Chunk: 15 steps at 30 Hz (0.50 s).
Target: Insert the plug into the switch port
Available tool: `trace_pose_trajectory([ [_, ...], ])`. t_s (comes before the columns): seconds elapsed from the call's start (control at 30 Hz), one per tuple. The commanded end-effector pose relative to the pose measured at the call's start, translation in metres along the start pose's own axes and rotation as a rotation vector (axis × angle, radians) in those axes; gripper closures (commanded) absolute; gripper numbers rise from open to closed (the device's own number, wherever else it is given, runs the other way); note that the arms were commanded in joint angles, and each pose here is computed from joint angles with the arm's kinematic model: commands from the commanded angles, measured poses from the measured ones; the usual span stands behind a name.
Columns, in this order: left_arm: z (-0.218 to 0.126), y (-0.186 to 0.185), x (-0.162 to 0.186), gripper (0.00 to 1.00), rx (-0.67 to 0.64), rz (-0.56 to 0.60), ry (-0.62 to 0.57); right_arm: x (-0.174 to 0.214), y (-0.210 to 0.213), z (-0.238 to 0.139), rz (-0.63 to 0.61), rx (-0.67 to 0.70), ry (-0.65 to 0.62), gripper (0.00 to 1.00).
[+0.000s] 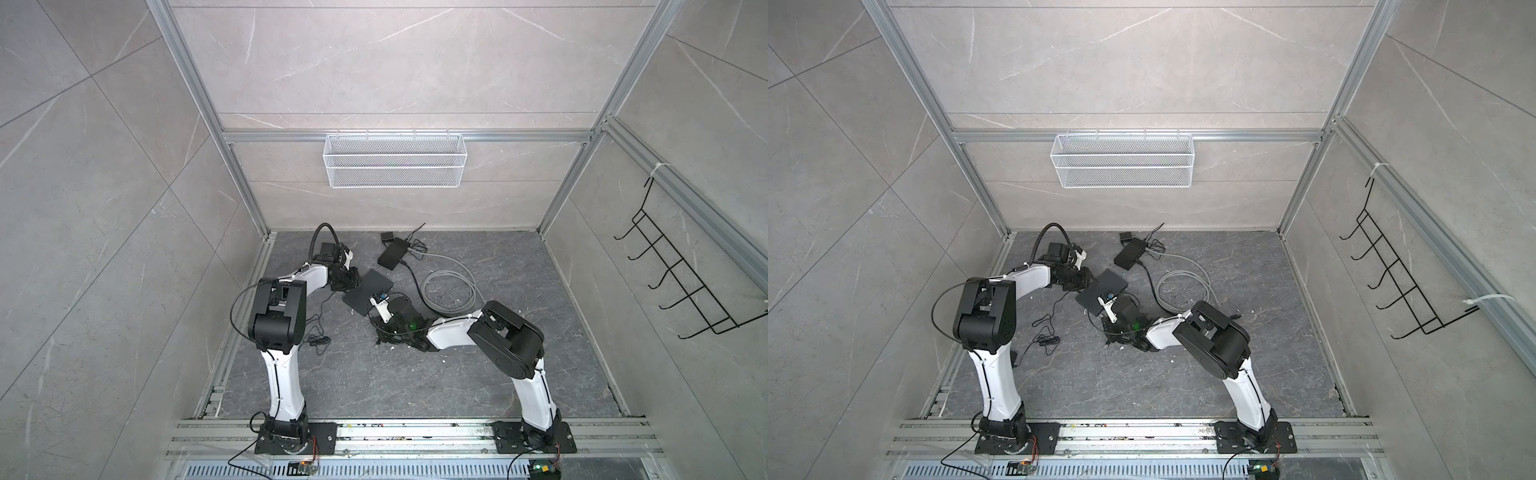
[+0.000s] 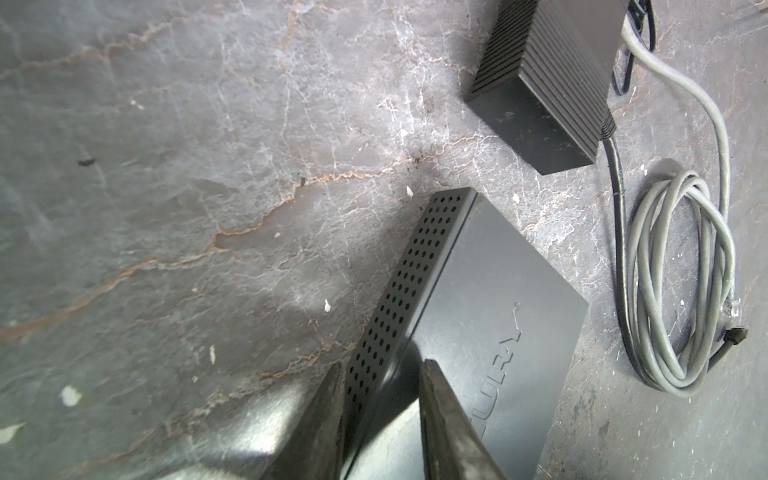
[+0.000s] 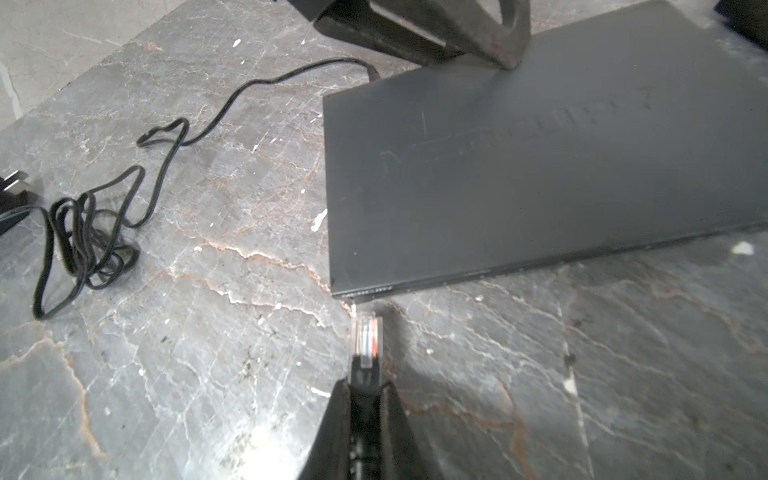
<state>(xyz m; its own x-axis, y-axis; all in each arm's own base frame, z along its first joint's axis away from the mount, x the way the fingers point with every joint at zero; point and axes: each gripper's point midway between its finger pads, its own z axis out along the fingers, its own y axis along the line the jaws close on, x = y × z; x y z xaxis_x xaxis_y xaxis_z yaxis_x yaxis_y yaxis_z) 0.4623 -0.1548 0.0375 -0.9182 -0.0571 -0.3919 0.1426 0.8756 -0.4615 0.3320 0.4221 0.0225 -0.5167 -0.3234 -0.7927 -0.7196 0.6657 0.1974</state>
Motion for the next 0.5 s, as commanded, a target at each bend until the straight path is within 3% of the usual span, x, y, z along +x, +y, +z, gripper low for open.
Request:
trace_pose_trajectory([
  [0.0, 0.005, 0.005, 0.055, 0.68, -0.027, -0.095, 0.185, 0.036, -0.002, 0.006, 0.017, -0.005, 0.136, 0.97],
  [0.47, 0.005, 0.003, 0.076, 0.69, -0.021, -0.086, 0.239, 0.034, -0.026, 0.022, 0.116, 0.066, 0.147, 0.97],
])
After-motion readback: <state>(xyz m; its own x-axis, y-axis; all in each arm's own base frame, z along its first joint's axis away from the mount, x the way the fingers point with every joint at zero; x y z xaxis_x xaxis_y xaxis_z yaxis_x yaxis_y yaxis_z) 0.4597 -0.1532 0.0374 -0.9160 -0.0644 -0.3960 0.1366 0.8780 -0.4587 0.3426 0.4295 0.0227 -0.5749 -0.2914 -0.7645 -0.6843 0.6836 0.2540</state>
